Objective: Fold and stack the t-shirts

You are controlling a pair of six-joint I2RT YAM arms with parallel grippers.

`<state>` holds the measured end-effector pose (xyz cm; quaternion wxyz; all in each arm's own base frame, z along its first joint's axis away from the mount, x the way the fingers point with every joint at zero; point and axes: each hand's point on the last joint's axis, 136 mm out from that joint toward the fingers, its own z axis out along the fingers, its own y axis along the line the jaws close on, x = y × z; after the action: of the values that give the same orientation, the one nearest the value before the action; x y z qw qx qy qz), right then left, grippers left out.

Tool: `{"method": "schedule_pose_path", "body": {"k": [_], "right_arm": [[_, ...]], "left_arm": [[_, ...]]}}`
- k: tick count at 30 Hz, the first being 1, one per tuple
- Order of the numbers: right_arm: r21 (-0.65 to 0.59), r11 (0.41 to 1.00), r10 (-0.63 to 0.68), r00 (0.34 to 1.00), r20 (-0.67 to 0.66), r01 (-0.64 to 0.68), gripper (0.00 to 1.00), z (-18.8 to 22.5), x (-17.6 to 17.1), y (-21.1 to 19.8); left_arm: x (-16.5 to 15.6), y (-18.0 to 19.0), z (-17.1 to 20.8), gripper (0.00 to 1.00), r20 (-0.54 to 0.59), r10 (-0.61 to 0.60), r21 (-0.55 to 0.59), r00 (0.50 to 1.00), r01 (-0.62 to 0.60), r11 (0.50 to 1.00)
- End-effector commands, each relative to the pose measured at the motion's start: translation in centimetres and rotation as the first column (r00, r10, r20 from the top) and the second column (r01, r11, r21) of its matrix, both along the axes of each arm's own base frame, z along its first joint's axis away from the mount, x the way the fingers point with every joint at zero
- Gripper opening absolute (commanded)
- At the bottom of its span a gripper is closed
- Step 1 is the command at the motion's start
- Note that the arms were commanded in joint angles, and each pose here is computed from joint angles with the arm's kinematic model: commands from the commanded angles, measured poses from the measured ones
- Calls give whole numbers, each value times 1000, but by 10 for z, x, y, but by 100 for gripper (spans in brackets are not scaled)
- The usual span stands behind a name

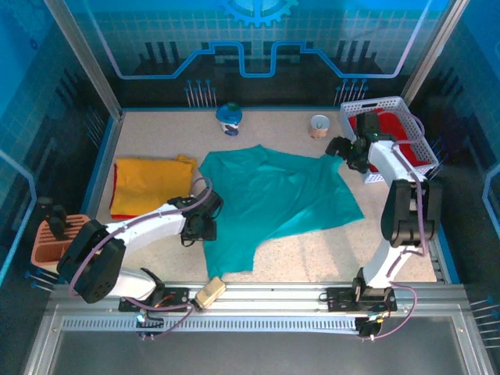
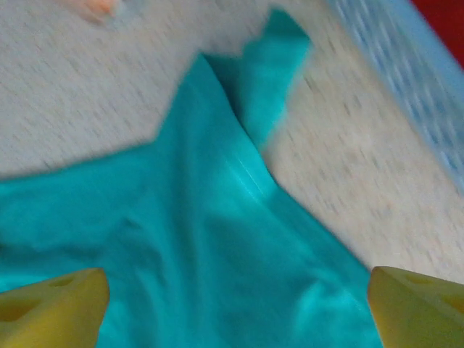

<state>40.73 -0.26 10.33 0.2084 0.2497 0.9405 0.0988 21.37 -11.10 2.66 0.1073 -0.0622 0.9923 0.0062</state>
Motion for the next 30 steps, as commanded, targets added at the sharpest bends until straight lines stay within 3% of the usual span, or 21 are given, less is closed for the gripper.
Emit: {"method": "schedule_pose_path", "body": {"k": [1,6,10,21,23,28,30], "right_arm": [[25,994,-105,986,-128,109,86,-27,-58,-20],[74,969,-217,956,-199,235,78,-57,-117,-34],[65,956,-265,939,-218,285,70,-62,-141,-35],[112,934,-299,912,-280,340,57,-90,-138,-33],[119,934,-292,914,-283,335,49,-94,-137,-32],[131,935,-288,923,-253,328,11,-86,-132,-34],[134,939,-279,931,-234,315,0,-78,-130,-34]], "left_arm": [[6,-2,15,58,22,0,-40,1000,1,999],[12,-2,25,58,46,3,-67,999,0,998],[11,-3,29,58,56,6,-83,998,-2,997],[4,-4,23,63,53,18,-127,998,-11,992],[4,-5,24,66,62,22,-139,998,-14,990],[3,-10,23,67,54,23,-173,998,-13,985],[2,-15,21,68,47,23,-201,999,-13,979]]}}
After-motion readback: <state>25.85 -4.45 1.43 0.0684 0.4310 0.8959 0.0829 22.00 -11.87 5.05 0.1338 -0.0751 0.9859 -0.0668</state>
